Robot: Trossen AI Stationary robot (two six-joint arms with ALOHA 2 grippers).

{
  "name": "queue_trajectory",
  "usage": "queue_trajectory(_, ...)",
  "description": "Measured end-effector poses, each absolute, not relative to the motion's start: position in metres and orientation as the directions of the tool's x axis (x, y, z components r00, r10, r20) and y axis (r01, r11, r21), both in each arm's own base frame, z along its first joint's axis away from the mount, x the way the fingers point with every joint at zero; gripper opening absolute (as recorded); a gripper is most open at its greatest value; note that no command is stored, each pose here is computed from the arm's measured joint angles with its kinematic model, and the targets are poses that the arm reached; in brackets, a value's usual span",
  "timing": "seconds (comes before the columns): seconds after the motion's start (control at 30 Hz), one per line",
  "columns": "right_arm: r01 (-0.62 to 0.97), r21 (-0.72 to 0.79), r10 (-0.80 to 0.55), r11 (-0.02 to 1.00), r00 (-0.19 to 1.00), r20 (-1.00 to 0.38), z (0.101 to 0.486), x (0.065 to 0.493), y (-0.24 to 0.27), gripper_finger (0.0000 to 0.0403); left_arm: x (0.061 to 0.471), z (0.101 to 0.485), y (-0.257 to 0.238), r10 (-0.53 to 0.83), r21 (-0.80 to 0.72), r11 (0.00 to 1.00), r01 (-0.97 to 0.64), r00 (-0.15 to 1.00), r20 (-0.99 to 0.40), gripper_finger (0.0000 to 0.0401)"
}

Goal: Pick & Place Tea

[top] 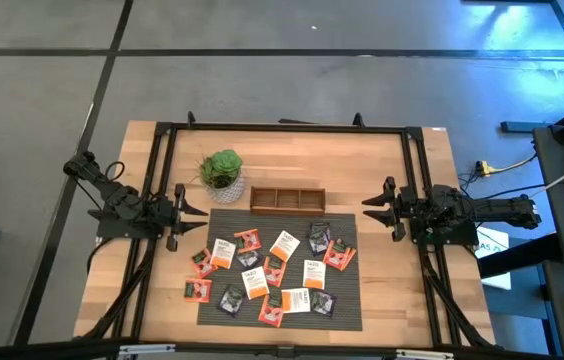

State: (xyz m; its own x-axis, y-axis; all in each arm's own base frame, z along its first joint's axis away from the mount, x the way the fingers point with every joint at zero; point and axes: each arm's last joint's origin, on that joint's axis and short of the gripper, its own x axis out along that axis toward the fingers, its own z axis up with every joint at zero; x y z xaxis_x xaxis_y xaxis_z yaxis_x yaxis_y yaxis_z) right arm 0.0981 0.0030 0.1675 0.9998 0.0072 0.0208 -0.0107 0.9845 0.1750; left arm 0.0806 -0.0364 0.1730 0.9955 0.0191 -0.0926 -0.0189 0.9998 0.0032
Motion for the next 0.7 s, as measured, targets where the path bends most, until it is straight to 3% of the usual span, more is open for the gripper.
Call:
queue_trajectory(0.43, -0.01, 0.174, 0.007, 0.985, 1.0, 0.021, 0.1676, 0.0981, 0.0029, 0.0142, 0.0806, 0.1731, -0.0363, 0.02, 0.003, 1.0, -0.02, 0.996, -0.092, 0.0109)
queue_trajectory(0.7, 0.008, -0.141, -0.005, 0.99, 1.0, 0.022, 0.1676, 0.0981, 0.0026, 0.0142, 0.0806, 0.173, -0.0364, 0.019, 0.003, 1.0, -0.019, 0.996, -0.092, 0.0109)
